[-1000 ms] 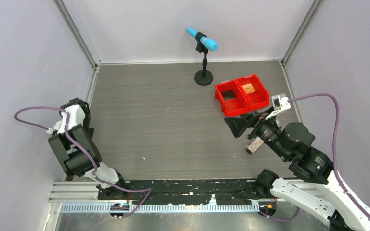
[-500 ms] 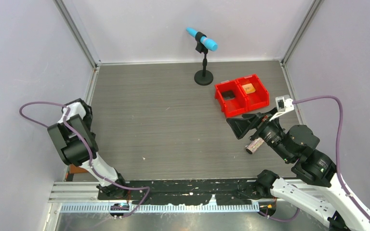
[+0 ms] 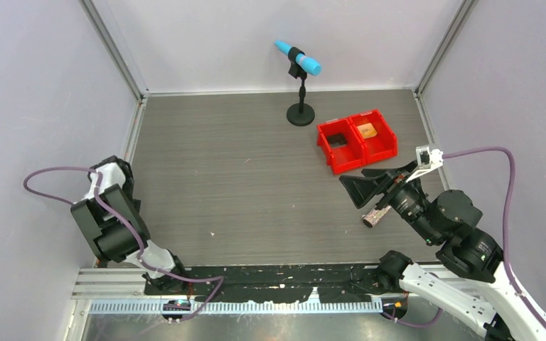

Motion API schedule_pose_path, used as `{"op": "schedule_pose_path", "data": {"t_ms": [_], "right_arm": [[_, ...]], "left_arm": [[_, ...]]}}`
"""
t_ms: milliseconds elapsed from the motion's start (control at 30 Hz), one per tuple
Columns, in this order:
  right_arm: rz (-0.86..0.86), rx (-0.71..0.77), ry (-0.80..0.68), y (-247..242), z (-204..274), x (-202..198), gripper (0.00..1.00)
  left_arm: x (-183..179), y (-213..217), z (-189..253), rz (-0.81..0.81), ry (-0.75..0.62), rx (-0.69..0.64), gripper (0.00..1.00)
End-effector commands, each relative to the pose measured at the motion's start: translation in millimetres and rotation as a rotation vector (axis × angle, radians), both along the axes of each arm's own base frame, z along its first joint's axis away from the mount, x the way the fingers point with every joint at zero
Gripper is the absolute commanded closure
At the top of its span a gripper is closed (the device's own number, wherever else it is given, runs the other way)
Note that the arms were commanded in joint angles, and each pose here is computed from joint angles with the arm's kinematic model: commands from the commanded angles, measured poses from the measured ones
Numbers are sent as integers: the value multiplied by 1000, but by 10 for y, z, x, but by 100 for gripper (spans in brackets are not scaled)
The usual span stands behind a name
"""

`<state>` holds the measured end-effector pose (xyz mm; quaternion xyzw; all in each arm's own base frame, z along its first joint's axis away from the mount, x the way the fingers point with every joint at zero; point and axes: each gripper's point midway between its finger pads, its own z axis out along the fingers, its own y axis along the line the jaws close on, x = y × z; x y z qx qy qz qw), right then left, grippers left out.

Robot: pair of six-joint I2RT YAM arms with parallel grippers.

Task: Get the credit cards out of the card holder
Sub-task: Pick up the card holder from the corner of the board.

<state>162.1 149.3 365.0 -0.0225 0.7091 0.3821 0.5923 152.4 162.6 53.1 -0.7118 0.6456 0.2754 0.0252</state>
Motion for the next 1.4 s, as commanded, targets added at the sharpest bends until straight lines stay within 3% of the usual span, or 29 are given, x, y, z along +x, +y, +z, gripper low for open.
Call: {"op": "schedule_pose_path", "data": {"t_ms": [0,200,333,733,800,1000,1200,1300,1367], "right_arm": [[-5,44,-39,-62,180,-48,3],[-18,46,-45,-143,204,-90,3],[-41,55,-54,-226,207,-113,3],[-59,63,-68,-316,209,-153,3],[-67,61,-70,-335,202,-149,3],[-78,54,-69,-350,176,-135,3],[-78,50,-65,-326,155,-113,3],[-74,56,-65,-307,160,-107,3],[-68,54,-61,-285,151,-101,3]], "left_arm": [[127,34,-8,51,-155,34,37],[76,33,-152,128,-289,-9,36],[-64,60,-220,156,-309,-2,32],[43,115,-296,129,-428,-21,27],[66,120,-296,123,-448,-14,30],[75,106,-322,124,-462,-25,56],[100,23,-294,118,-492,-53,75],[130,28,-206,111,-527,-34,75],[159,59,-124,106,-549,-15,67]]}}
